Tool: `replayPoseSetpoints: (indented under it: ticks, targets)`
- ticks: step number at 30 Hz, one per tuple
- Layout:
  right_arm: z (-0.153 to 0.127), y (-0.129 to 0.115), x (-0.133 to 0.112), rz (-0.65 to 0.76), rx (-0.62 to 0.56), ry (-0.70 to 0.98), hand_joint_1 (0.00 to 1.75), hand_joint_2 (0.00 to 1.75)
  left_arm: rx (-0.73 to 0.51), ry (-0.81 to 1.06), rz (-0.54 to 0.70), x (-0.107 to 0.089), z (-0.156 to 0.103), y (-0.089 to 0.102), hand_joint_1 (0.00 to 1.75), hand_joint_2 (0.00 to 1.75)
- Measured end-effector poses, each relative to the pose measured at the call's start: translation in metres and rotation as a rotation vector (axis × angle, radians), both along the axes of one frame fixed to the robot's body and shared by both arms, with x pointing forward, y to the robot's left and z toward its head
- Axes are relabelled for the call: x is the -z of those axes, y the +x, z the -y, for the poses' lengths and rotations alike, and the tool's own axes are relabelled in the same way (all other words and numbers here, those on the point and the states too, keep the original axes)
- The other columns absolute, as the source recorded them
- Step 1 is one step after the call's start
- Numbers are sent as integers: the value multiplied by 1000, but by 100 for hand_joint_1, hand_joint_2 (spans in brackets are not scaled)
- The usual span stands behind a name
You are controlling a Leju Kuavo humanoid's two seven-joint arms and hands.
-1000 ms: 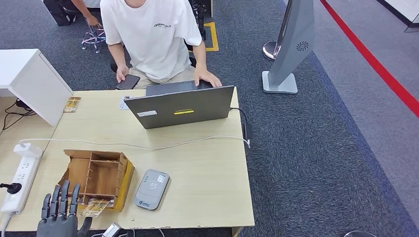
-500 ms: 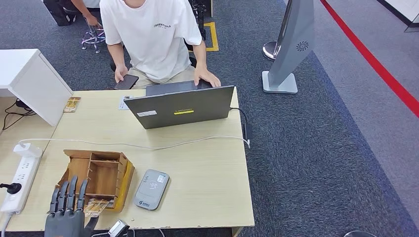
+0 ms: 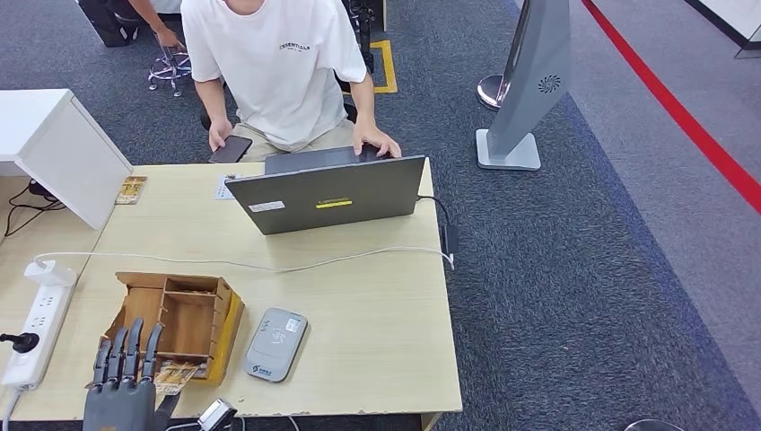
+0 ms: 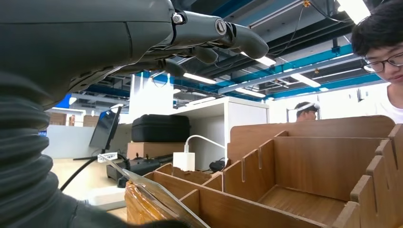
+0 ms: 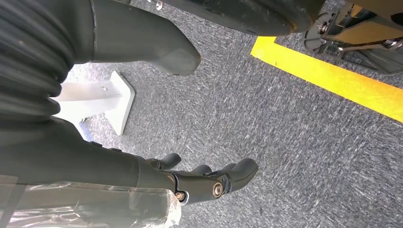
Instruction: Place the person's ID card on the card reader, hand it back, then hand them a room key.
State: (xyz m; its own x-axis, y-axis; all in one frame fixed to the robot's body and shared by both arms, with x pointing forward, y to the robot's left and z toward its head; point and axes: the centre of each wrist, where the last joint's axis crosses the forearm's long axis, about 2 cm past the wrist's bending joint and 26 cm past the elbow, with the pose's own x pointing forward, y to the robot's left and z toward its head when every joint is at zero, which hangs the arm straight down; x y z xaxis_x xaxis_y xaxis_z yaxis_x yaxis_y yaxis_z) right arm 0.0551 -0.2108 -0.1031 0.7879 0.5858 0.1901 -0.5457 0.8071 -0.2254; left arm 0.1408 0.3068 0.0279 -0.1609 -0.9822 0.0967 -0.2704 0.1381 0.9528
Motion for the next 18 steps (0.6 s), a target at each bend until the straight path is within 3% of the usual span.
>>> replayPoseSetpoints:
  ticks: [3, 7, 17, 18]
  targets:
    - [0, 0, 0, -1, -1, 1, 0, 175, -7, -19, -4, 1, -1, 0, 175, 175]
    - [0, 0, 0, -2, -2, 4, 0, 175, -7, -50, -14, 4, -2, -1, 175, 0]
    - [0, 0, 0, -2, -3, 5, 0, 175, 28, -67, -37, 9, 0, 0, 175, 0]
    - [0, 0, 0, -2, -3, 5, 0, 175, 29, -68, -37, 9, 0, 0, 175, 44]
